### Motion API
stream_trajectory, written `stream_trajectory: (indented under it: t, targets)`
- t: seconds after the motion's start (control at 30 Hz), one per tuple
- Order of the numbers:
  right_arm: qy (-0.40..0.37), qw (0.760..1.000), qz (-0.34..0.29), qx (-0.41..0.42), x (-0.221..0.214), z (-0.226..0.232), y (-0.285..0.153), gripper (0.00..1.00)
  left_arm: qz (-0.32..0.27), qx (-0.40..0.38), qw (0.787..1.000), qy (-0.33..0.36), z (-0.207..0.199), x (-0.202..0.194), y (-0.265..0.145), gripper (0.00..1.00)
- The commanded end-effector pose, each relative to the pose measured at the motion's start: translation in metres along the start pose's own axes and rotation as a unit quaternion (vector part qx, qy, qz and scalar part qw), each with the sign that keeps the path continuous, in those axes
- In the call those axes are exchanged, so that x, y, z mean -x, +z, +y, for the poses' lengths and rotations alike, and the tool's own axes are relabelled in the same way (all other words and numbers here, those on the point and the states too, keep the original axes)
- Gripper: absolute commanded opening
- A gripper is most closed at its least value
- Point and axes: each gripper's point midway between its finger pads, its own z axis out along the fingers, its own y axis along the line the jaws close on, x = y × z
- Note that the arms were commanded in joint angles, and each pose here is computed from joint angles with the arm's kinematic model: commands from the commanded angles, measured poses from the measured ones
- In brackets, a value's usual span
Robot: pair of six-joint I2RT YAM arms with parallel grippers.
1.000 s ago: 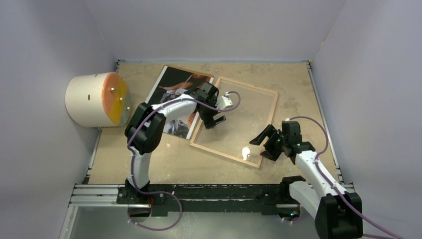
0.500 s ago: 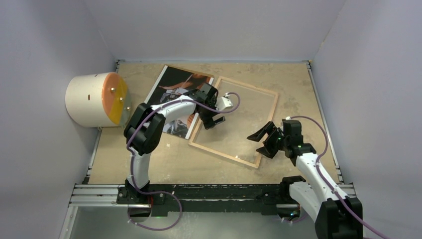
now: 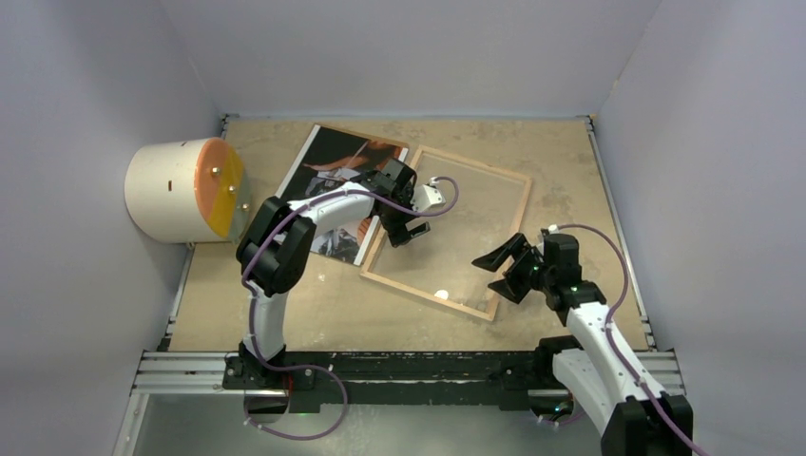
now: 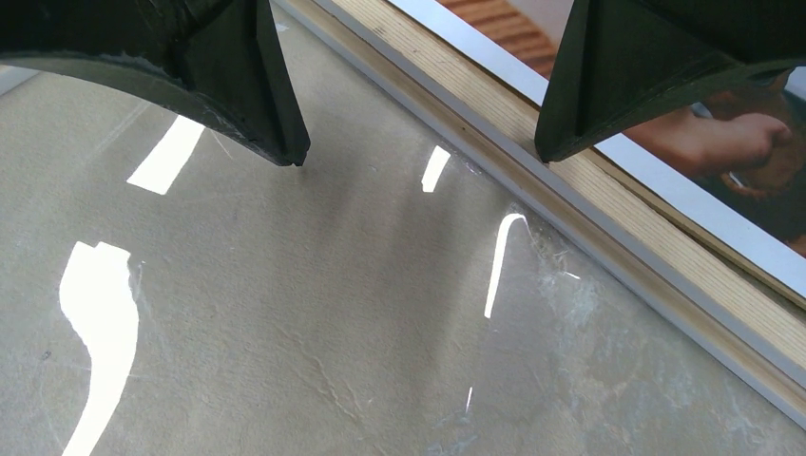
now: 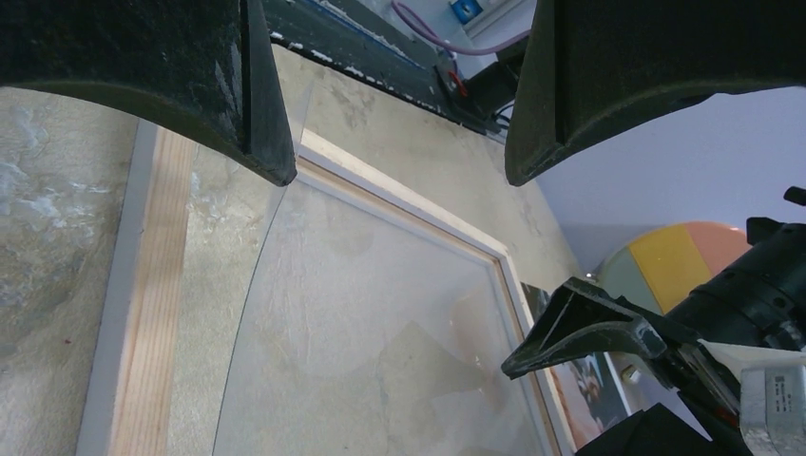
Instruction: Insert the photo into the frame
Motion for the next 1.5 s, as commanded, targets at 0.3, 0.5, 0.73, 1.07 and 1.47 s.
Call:
stream_trajectory:
  t: [0.3,0.5,0.73,1.07,1.47]
  targets:
    - [0.030,0.997,0.039,-0.057,-0.031,-0.044,-0.004,0.82,0.043,-0.066,0.997,-0.023,-0.032,-0.026,0.007,0.99]
    - [0.026,0.997,0.046,-0.062,-0.033,-0.048,-0.004,0.81,0.044,-0.066,0.997,-0.023,-0.031,-0.027,0.007,0.99]
    - [0.040,0.998,0.047,-0.019,-0.033,-0.033,-0.001,0.81,0.047,-0.073,0.996,-0.025,-0.035,-0.029,0.009,0.99]
    - [0.043,0.998,0.039,0.019,-0.026,-0.014,0.001,0.81,0.019,-0.075,0.997,-0.020,-0.030,-0.002,-0.021,1.00]
    - [-0.029,0.995,-0.023,-0.096,0.001,-0.031,-0.018,0.80,0.009,0.009,0.999,-0.050,0.048,-0.010,-0.069,1.00]
